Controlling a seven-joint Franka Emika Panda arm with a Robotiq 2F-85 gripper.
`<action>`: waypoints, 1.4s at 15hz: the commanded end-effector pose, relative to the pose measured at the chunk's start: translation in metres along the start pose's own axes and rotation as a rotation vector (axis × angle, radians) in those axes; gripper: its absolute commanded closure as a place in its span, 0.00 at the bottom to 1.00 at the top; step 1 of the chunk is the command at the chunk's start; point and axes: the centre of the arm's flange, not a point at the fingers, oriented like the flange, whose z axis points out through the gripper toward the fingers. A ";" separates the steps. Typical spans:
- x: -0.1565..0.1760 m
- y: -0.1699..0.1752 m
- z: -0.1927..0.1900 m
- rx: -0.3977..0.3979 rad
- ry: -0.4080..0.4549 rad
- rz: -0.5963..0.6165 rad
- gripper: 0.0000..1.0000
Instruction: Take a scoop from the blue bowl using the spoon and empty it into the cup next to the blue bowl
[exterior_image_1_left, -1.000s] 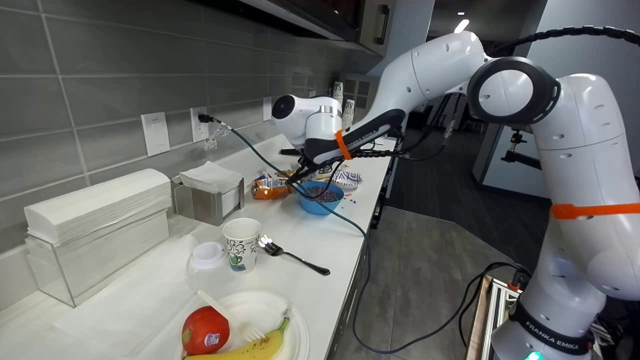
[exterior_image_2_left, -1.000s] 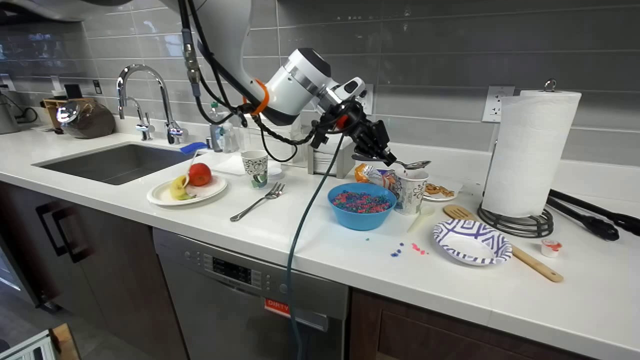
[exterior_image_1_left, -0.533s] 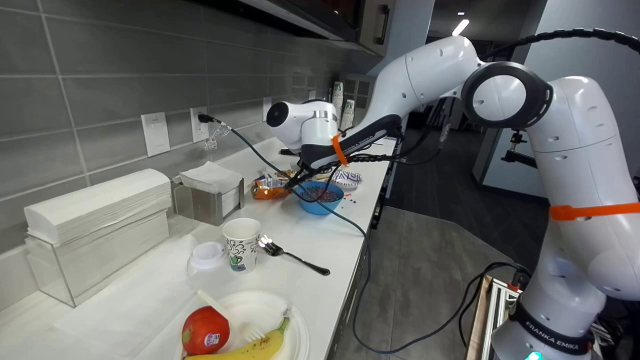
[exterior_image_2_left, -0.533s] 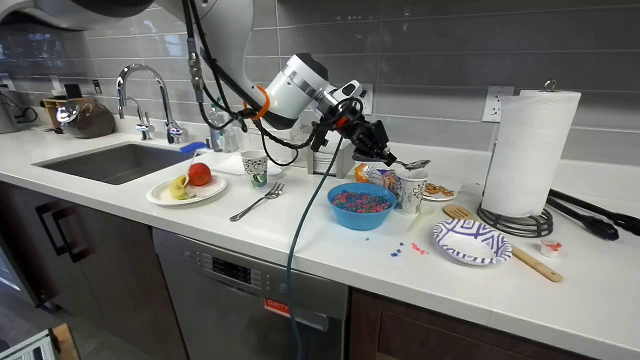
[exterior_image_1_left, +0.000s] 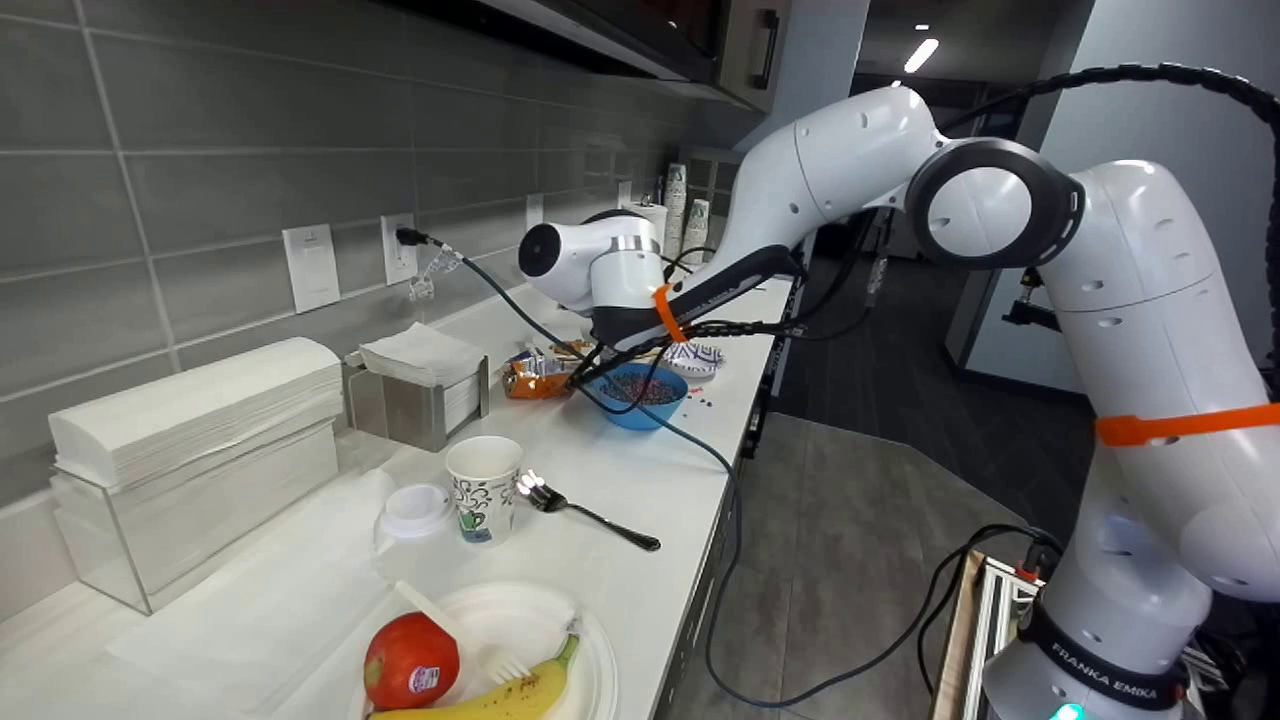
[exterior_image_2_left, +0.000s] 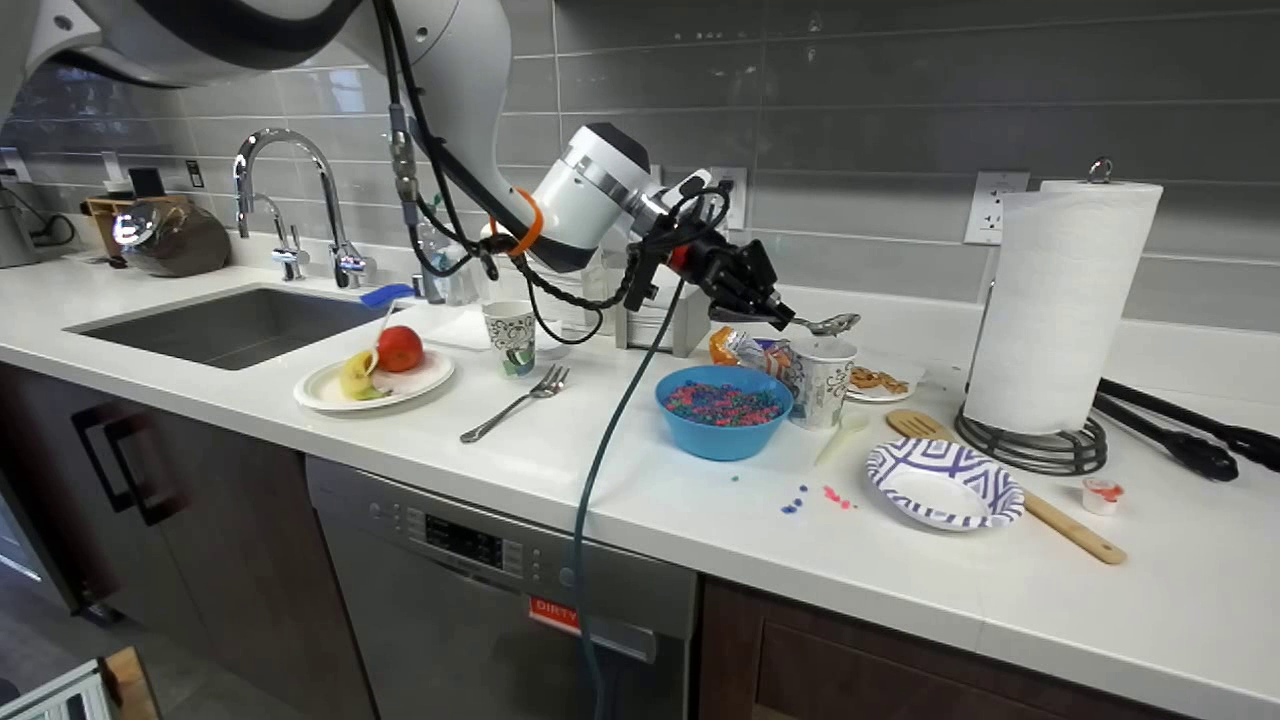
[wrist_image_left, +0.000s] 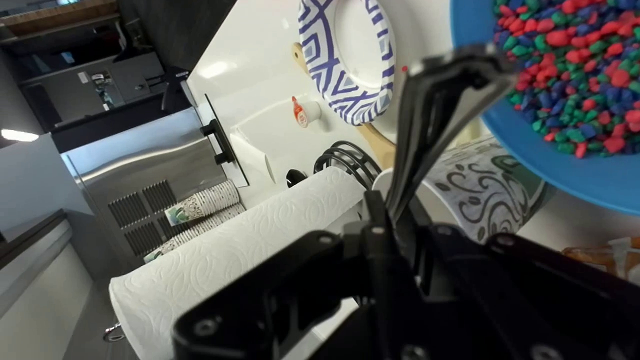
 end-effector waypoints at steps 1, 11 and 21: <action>0.008 -0.011 -0.005 -0.066 0.018 -0.063 0.97; -0.001 -0.029 -0.007 -0.206 0.012 -0.202 0.97; -0.005 -0.044 0.000 -0.307 0.035 -0.344 0.97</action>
